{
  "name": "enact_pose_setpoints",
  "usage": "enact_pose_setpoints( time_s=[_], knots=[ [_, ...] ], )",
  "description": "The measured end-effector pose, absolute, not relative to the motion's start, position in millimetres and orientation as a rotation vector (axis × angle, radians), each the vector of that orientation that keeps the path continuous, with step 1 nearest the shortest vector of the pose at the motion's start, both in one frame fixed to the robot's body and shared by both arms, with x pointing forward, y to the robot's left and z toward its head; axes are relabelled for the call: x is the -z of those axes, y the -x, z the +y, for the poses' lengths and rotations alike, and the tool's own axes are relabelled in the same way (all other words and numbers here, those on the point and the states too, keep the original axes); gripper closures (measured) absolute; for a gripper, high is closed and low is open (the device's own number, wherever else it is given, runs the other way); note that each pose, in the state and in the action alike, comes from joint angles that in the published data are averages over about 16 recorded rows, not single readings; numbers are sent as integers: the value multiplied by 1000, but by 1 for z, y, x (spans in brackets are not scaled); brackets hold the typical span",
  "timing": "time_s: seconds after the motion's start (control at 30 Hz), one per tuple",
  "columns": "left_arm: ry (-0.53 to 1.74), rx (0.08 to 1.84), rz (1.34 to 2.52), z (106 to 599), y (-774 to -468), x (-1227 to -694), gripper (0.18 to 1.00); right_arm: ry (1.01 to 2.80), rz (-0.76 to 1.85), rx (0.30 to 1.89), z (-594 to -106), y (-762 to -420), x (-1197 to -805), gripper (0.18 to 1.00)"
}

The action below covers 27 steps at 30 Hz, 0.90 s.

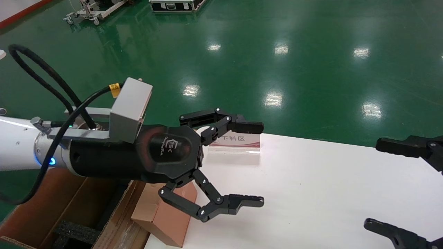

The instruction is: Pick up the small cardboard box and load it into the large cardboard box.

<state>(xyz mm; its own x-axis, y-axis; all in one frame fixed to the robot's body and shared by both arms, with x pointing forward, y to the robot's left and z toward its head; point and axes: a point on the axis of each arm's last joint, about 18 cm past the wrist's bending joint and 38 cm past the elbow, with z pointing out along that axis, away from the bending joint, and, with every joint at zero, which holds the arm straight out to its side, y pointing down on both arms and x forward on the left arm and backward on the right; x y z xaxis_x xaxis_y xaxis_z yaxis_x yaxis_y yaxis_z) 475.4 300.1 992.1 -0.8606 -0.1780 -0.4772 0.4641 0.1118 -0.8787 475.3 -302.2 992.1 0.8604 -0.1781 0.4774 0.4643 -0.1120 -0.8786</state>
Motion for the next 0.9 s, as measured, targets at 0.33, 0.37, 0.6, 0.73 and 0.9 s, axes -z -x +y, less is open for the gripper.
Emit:
enact_pose_setpoints(
  time_s=[0.33,0.37,0.6,0.73,0.9],
  knots=[
    [-276,1799,1925,300,-476,-992,184,1595,-230,552,-302,-475,-992,178],
    [-274,1799,1926,300,-476,-992,184,1595,-230,552,-302,-475,-992,178],
    [-232,1782,1961,301,-479,-988,184,1595,-230,552,-302,-475,-992,178],
    [-171,1752,2012,303,-483,-985,184,1595,-230,552,-302,-475,-992,178],
    [-36,1674,2133,306,-492,-977,184,1595,-230,552,-302,-475,-992,178]
  ],
)
